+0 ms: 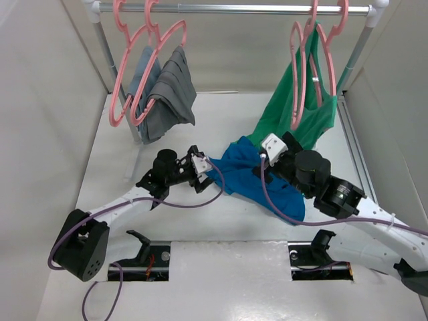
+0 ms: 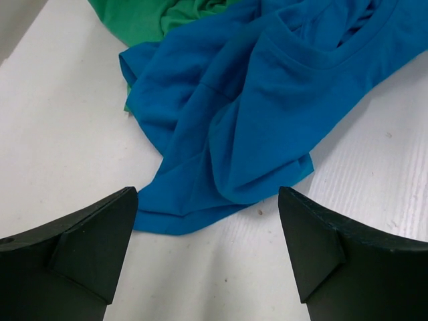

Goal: Place the t-shirt on the hanger
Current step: Grab a hanger with the right arm

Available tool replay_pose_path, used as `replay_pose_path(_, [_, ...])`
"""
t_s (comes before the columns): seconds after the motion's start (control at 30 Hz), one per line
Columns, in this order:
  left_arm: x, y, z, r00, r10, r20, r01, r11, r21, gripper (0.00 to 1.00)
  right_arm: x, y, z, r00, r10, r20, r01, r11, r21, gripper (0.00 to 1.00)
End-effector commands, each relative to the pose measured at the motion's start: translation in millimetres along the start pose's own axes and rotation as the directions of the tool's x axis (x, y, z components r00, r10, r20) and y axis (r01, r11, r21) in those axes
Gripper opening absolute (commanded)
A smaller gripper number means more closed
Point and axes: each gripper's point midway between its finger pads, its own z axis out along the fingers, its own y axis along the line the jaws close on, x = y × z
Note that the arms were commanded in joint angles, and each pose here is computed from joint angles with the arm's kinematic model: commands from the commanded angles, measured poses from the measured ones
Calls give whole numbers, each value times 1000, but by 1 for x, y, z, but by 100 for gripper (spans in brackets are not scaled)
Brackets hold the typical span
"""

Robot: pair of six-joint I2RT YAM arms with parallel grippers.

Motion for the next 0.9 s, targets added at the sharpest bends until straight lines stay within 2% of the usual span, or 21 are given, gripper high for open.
replay_pose_path(0.0, [-30, 6, 4, 996, -28, 85, 27, 1000, 4, 83, -20, 1, -15, 999, -5, 37, 8, 997, -75, 100])
replay_pose_path(0.2, [-30, -5, 11, 995, -45, 85, 40, 998, 53, 79, -31, 37, -24, 994, 15, 111, 17, 959, -283, 100])
replay_pose_path(0.27, [-31, 4, 15, 996, -35, 77, 33, 999, 28, 79, -33, 55, -23, 992, 11, 128, 38, 928, -370, 100])
replay_pose_path(0.37, [-37, 18, 16, 997, -28, 68, 29, 999, -21, 79, -25, 73, -12, 995, 15, 102, 29, 905, -425, 100])
replay_pose_path(0.47, [-37, 24, 15, 998, -54, 35, 55, 997, -47, 79, -63, 71, -14, 978, 9, 209, 87, 890, -448, 100])
replay_pose_path(0.57, [-38, 33, 13, 998, -62, 26, 64, 993, -95, 79, -126, 38, -30, 926, 36, 377, 105, 931, -348, 100])
replay_pose_path(0.67, [-39, 34, 11, 997, -72, 22, 74, 992, -103, 79, -170, 14, -40, 865, 56, 498, 92, 959, -268, 100])
replay_pose_path(0.8, [-43, 31, 7, 997, -71, 28, 73, 993, -94, 79, -218, 3, -32, 816, 49, 576, 114, 963, -243, 100])
replay_pose_path(0.83, [-47, 30, 6, 997, -64, 42, 67, 994, -88, 79, -226, -8, -27, 825, 44, 564, 89, 974, -207, 100])
replay_pose_path(0.87, [-43, 28, 6, 997, -69, 33, 72, 994, -85, 79, -254, -35, -40, 800, 49, 598, 50, 988, -147, 100])
